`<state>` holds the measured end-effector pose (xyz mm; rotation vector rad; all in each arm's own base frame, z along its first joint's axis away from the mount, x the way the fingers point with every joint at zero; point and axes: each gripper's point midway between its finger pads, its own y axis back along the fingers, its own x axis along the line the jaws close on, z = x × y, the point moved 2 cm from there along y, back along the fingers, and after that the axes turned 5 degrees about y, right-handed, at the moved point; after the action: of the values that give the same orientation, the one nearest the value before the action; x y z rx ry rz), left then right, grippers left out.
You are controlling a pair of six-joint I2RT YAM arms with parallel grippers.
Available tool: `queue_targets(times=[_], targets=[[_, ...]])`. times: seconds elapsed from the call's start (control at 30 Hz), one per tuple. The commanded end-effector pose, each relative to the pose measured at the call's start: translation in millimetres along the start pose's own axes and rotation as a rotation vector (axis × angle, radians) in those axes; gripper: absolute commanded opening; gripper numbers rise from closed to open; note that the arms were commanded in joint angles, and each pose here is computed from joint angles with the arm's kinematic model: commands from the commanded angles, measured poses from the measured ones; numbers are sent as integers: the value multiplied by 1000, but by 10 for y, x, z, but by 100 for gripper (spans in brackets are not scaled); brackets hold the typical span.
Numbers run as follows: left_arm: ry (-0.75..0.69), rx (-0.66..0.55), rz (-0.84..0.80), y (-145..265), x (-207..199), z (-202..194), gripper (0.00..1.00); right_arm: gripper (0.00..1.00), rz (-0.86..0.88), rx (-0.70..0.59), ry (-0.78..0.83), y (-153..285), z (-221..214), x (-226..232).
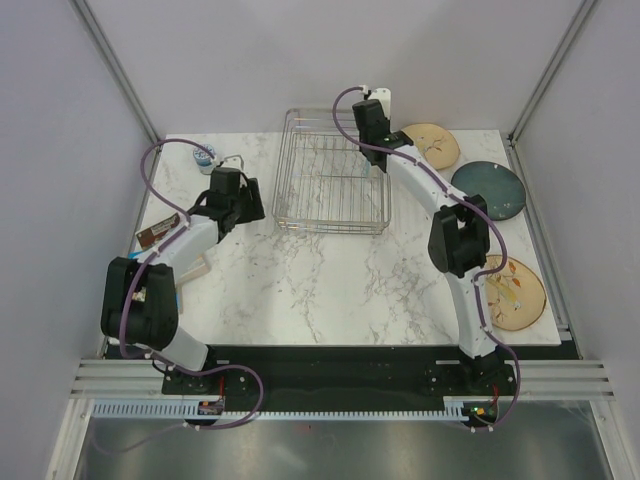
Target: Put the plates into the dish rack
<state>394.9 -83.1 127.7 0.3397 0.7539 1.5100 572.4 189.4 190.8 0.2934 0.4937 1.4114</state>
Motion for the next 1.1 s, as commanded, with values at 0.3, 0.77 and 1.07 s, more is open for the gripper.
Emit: queue_targets(times=[0.3, 0.77, 1.07], targets=[[40, -28, -42, -64, -101, 120, 68, 73, -67, -172, -40, 382, 661, -352], [7, -88, -225, 820, -333, 326, 75, 95, 160, -18, 86, 1210, 337, -2083], [32, 54, -675, 1406, -1075, -410, 72, 89, 335, 624, 44, 1468, -1950, -3667]])
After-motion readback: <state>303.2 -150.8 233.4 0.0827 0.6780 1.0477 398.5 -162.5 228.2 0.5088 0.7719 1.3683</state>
